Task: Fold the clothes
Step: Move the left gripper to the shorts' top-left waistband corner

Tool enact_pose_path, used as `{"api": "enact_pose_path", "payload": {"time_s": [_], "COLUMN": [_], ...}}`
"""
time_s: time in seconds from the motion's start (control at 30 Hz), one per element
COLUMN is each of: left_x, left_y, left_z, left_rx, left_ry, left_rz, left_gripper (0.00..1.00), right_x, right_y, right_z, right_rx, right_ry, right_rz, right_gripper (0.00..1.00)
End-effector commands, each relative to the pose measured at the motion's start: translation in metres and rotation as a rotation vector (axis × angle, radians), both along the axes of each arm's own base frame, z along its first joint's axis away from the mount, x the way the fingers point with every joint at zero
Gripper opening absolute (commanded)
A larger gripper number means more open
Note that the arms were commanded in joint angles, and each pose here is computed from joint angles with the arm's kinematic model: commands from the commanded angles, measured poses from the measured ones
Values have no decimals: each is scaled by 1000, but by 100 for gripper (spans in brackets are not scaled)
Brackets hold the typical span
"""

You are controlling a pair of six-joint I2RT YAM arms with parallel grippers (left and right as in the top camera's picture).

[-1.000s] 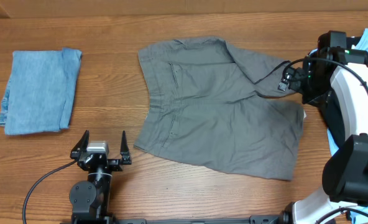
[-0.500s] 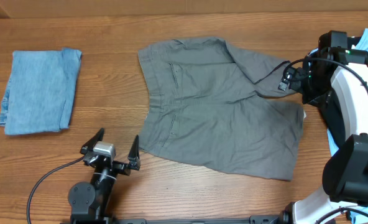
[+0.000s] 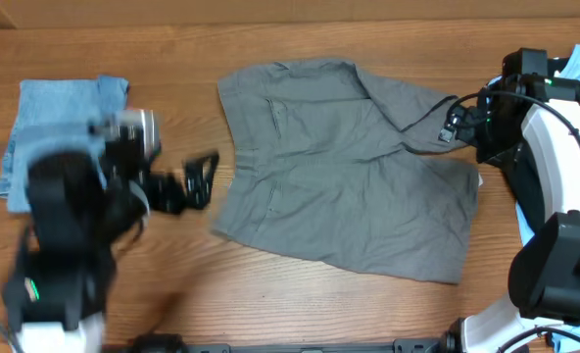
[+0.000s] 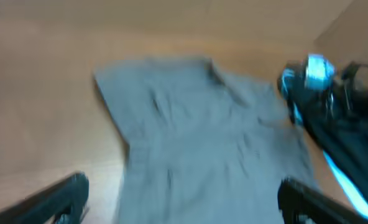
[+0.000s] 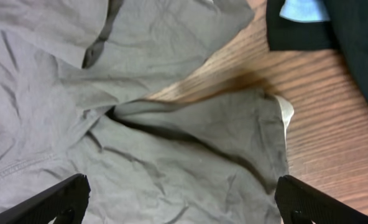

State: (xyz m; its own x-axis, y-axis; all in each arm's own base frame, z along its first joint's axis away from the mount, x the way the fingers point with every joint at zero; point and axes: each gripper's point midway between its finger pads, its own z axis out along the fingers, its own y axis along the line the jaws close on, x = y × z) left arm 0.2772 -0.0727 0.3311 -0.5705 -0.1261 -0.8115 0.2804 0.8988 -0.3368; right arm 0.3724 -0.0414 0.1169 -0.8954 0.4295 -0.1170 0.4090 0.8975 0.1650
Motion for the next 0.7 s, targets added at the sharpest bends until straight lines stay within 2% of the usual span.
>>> {"api": "enact_pose_path", "payload": {"time_s": [0.0,0.07,0.17,0.23,0.37,0.43,0.5,0.67], "left_x": [57,89,124,147,206,232,262,308], "left_y": [-4,-4,5,9,8,2,-8,-11], "left_z": [27,15,-30,-66,-155,-185,-216,-273], "left_rx": [28,27,61,77,-5,-76,-191,-371], "left_ry": [161,224,326,394,534,545,541,547], "left_rz": [-59,-60,-19,-3,73,98,108,242], "left_gripper": [100,100,100,100,98,92,79,68], "right_x": [6,6,6,6,6,6,6,6], "right_y": [-2,-2,-2,-2,-2,-2,-2,-2], "right_z": [6,6,6,6,6,6,6,6], "right_rx": [1,1,0,0,1,1,1,1], "right_ry": [-23,-23,-24,-23,-23,-23,-23,-23], "right_rz": [0,0,0,0,0,0,0,0], "right_gripper": [100,100,100,100,100,100,100,100]}}
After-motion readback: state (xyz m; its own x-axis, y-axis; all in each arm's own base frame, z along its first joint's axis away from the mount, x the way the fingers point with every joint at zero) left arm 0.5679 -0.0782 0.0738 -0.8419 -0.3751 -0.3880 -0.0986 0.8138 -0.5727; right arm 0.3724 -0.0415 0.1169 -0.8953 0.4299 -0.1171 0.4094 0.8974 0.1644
